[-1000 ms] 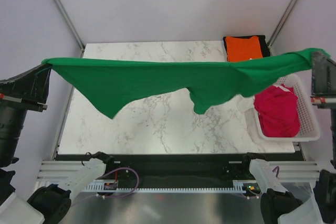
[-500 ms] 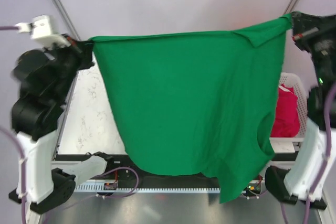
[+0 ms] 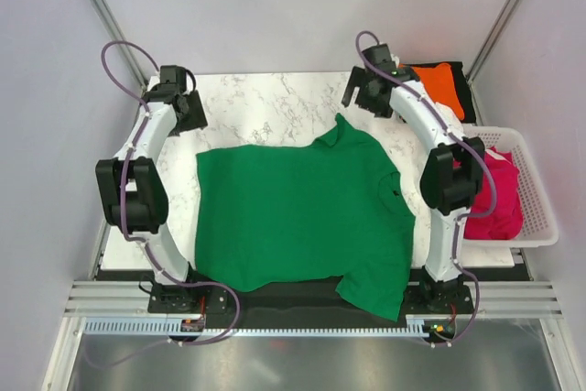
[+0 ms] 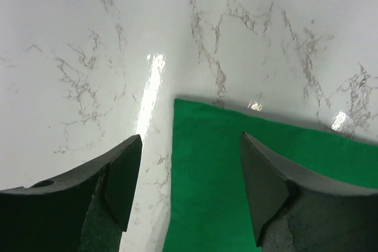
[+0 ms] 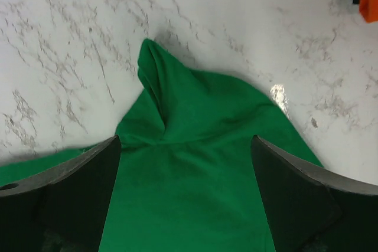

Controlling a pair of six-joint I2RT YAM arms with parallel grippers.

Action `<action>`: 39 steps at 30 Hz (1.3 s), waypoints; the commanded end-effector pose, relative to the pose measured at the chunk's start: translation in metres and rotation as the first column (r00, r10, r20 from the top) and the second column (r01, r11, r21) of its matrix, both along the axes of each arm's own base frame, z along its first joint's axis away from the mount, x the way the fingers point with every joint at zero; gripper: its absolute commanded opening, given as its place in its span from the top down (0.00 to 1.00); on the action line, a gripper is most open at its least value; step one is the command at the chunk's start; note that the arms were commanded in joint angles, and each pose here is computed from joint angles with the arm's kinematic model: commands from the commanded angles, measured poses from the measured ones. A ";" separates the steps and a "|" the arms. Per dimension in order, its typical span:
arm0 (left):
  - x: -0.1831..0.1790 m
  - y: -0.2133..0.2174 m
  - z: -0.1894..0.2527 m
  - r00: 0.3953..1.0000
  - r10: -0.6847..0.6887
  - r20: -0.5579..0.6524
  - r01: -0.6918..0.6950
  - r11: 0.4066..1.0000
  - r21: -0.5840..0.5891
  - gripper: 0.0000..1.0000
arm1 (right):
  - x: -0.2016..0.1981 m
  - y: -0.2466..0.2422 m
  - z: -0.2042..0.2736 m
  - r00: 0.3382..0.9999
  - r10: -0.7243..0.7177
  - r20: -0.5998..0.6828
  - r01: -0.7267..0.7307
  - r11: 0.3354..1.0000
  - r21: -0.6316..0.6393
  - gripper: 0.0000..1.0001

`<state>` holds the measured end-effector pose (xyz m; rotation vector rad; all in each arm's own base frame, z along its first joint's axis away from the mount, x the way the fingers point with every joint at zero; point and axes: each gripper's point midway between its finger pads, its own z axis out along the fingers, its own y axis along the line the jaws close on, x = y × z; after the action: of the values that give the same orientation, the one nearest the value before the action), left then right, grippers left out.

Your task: Fold and stack the t-shirts

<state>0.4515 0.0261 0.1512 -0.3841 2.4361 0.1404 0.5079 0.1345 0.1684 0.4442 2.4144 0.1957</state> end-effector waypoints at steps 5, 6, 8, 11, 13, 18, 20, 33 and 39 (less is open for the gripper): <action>-0.022 -0.025 0.062 0.988 -0.067 0.136 0.079 0.993 -0.086 0.25 | -0.039 -0.003 0.051 0.990 0.017 0.139 -0.017 1.000 -0.002 0.02; -0.030 -0.029 0.061 0.989 -0.067 0.135 0.080 0.992 -0.099 0.26 | -0.047 -0.002 0.032 0.994 0.022 0.109 -0.022 1.000 0.002 0.02; -0.052 -0.043 0.038 0.994 -0.072 0.084 0.085 0.983 -0.162 0.27 | -0.061 0.004 0.011 0.996 0.053 0.067 -0.055 0.998 0.032 0.02; -0.080 -0.051 0.011 0.998 -0.048 0.034 0.055 0.973 -0.225 0.28 | -0.063 0.027 -0.007 0.991 0.126 0.045 -0.130 0.984 0.117 0.02; -0.094 -0.065 0.002 0.997 -0.074 0.017 0.076 0.952 -0.296 0.31 | -0.058 0.041 -0.011 0.986 0.163 0.043 -0.168 0.972 0.163 0.04; -0.131 -0.077 -0.023 0.994 -0.113 0.005 0.108 0.937 -0.334 0.36 | -0.034 0.071 -0.033 0.971 0.238 0.018 -0.236 0.945 0.225 0.05; -0.146 -0.082 -0.029 0.993 -0.116 0.011 0.111 0.922 -0.370 0.39 | -0.025 0.072 -0.052 0.971 0.238 -0.008 -0.231 0.950 0.211 0.05; -0.182 -0.100 -0.031 0.983 -0.166 0.080 0.184 0.898 -0.400 0.43 | 0.045 0.124 -0.094 0.969 0.245 0.025 -0.242 0.931 0.275 0.08; -0.181 -0.104 -0.033 0.979 -0.188 0.075 0.202 0.904 -0.376 0.44 | 0.098 0.165 -0.045 0.938 0.267 0.222 -0.338 0.844 0.416 0.08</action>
<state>0.2616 -0.0728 0.1107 -0.3074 2.4890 -0.4208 0.5733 0.2746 0.0529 0.2696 2.4669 0.7145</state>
